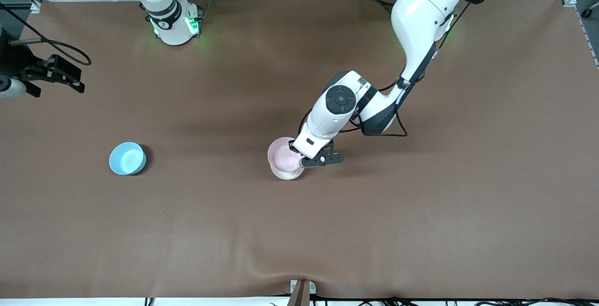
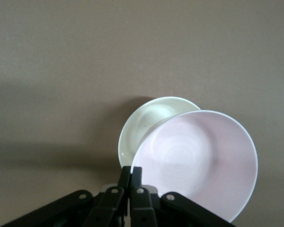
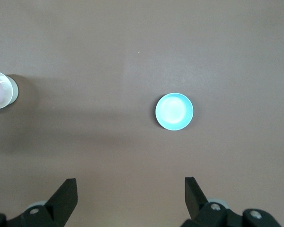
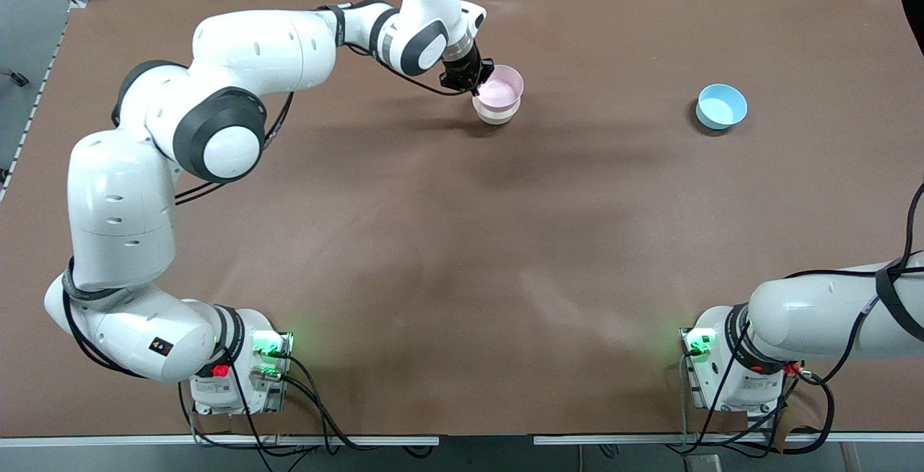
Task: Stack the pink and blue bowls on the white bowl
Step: 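Lower the pink bowl into the white bowl and open the left gripper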
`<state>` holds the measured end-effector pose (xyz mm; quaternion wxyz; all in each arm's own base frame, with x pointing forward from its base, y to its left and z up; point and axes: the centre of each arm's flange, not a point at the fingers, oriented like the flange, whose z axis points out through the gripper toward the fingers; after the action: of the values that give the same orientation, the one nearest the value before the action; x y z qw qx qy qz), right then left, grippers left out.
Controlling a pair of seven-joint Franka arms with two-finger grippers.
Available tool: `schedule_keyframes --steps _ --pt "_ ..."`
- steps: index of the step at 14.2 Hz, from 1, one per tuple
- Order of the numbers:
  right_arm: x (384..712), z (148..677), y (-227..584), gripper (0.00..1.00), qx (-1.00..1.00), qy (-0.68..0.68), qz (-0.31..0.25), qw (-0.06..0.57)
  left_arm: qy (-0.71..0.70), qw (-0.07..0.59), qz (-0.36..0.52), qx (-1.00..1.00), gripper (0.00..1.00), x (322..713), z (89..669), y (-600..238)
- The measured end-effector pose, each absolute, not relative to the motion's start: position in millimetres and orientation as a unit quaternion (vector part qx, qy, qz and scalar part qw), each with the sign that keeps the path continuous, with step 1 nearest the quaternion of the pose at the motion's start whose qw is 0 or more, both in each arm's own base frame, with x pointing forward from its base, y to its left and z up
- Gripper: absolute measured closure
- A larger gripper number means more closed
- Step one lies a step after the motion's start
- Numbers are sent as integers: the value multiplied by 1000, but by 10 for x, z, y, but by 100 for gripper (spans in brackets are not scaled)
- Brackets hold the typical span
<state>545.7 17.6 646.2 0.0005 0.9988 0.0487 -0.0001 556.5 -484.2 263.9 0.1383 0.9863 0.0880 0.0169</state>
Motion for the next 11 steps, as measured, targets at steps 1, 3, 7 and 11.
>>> schedule_keyframes --steps 1,3,7,11 --pt "5457 6462 176 0 999 49 0 0 89 139 16 986 97 5569 2603 -4841" --pt "5457 6462 176 0 999 49 0 0 89 137 13 986 97 5565 2524 -4837" --pt "5457 6462 176 0 999 49 0 0 92 143 16 985 97 5575 2407 -4842" --pt "5457 6462 176 0 999 49 0 0 93 143 15 985 82 5577 2335 -4839"
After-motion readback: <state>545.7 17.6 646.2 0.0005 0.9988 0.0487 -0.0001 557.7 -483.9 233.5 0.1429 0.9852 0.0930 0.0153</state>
